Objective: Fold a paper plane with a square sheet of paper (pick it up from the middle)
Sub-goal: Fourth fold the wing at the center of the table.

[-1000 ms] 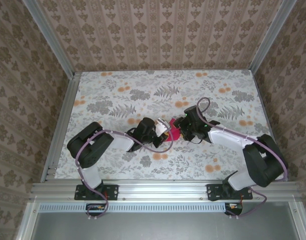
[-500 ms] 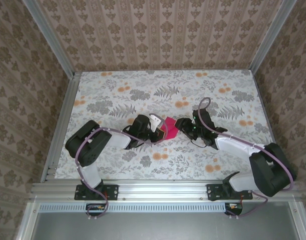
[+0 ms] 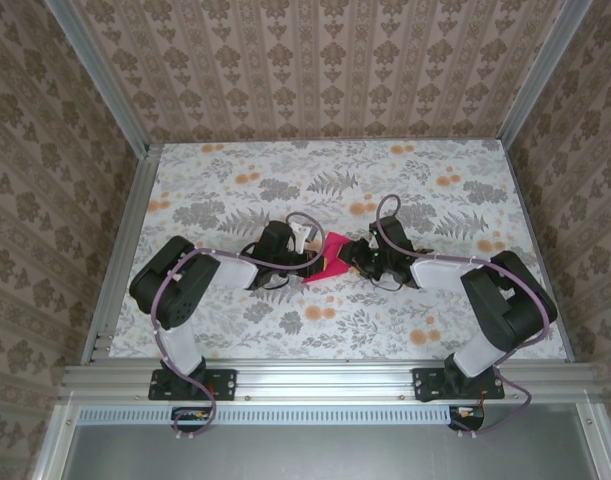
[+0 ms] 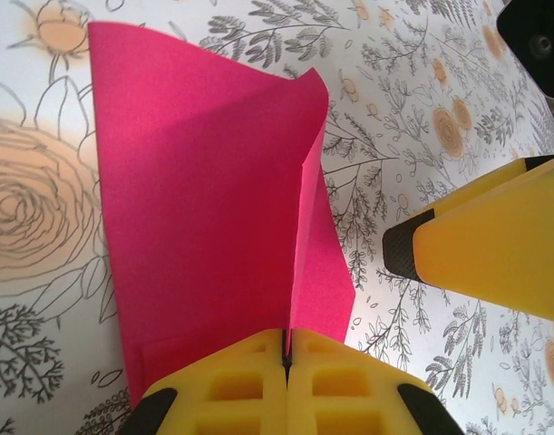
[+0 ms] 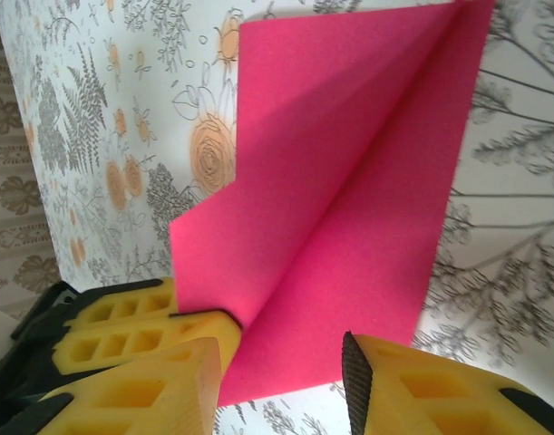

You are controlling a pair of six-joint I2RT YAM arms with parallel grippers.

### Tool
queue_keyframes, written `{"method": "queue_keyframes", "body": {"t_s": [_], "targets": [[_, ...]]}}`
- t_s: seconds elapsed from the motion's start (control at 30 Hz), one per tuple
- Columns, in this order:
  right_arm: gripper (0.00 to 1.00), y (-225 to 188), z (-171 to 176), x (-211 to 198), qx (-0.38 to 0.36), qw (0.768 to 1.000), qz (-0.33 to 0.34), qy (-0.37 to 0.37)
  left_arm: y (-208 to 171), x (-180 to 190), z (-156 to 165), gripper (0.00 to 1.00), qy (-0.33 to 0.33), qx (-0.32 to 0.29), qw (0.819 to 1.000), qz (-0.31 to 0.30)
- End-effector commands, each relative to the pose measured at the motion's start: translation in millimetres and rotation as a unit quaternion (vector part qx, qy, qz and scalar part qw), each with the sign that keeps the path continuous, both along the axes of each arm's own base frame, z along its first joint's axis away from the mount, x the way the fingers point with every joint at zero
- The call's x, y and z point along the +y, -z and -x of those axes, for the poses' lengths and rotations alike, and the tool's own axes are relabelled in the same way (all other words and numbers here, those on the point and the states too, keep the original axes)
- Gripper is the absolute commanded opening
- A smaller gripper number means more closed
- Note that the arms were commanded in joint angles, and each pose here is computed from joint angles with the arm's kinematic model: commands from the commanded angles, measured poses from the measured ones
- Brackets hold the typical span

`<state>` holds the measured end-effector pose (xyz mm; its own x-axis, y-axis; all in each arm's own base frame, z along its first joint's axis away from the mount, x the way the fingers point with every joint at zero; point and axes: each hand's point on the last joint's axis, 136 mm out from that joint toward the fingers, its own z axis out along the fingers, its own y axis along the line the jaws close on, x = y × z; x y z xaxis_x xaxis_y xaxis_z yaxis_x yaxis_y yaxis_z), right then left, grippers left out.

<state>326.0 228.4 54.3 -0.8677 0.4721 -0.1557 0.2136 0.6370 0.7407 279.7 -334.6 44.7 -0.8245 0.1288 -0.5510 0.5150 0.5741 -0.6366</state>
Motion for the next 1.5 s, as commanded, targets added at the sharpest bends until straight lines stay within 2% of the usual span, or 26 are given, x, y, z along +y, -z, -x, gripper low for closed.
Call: {"method": "queue_keyframes", "body": {"t_s": [0.0, 0.4, 0.7, 1.0, 1.33, 1.47], "targets": [[0.42, -9, -11, 15, -0.013, 1.0, -0.017, -0.017, 4, 1, -5, 0.01, -0.027, 0.046, 0.999, 0.007], [0.42, 9, -22, 29, 0.029, 0.999, -0.008, -0.018, 2, 3, -9, 0.01, -0.052, 0.064, 0.996, 0.022], [0.42, 26, -18, 22, 0.062, 0.998, 0.014, -0.002, 2, 4, -11, 0.01, -0.061, 0.071, 0.995, 0.028], [0.46, 45, -16, 13, 0.091, 0.995, 0.045, 0.019, 4, 5, -6, 0.07, -0.058, 0.083, 0.995, 0.026], [0.48, 19, -25, 28, 0.046, 0.999, -0.016, 0.007, 8, 7, -4, 0.06, -0.053, 0.094, 0.994, 0.024], [0.48, 22, -26, 29, 0.051, 0.999, -0.016, 0.01, 8, 6, -3, 0.05, -0.051, 0.097, 0.994, 0.025]]}}
